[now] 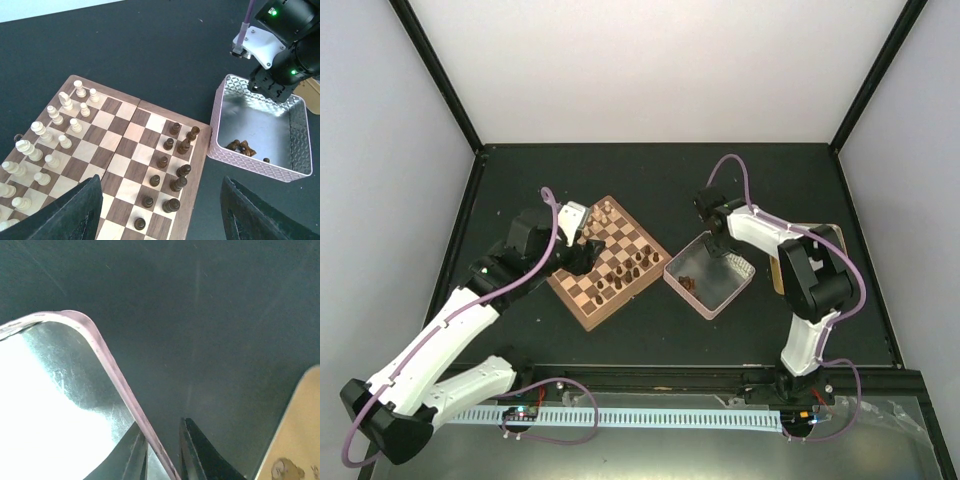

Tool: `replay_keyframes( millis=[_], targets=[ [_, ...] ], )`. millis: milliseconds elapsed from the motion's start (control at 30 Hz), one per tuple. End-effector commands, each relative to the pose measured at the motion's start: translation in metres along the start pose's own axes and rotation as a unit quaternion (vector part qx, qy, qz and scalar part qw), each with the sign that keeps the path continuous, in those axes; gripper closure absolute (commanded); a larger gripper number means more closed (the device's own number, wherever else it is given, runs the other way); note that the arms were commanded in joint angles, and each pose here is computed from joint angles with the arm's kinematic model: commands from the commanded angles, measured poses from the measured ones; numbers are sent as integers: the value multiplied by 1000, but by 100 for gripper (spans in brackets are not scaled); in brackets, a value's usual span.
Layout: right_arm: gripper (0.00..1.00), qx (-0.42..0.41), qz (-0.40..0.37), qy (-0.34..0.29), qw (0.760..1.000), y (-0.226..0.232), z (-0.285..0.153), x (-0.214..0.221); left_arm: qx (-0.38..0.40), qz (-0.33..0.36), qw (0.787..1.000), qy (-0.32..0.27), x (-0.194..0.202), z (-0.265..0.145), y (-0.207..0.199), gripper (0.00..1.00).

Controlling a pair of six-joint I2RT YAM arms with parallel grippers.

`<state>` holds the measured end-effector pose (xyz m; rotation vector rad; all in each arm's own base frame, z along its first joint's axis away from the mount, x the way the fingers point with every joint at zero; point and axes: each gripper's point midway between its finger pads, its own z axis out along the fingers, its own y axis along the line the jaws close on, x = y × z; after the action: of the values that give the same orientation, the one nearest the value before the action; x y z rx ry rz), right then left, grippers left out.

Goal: Set up the chess pieces on the board
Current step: Adjust the storage box at the center of the board.

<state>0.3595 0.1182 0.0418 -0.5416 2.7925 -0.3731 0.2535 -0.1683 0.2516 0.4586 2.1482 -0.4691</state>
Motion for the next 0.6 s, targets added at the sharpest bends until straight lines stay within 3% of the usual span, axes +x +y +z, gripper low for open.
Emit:
replay_keyframes(
  millis=[0,567],
  targets=[
    [81,50,41,22,998,-22,-6,22,13,5,1000,-11,-7,2,-4,34],
    [93,90,263,26,960,-49,-4,66,17,2,1000,-1,-4,7,-4,34]
  ],
)
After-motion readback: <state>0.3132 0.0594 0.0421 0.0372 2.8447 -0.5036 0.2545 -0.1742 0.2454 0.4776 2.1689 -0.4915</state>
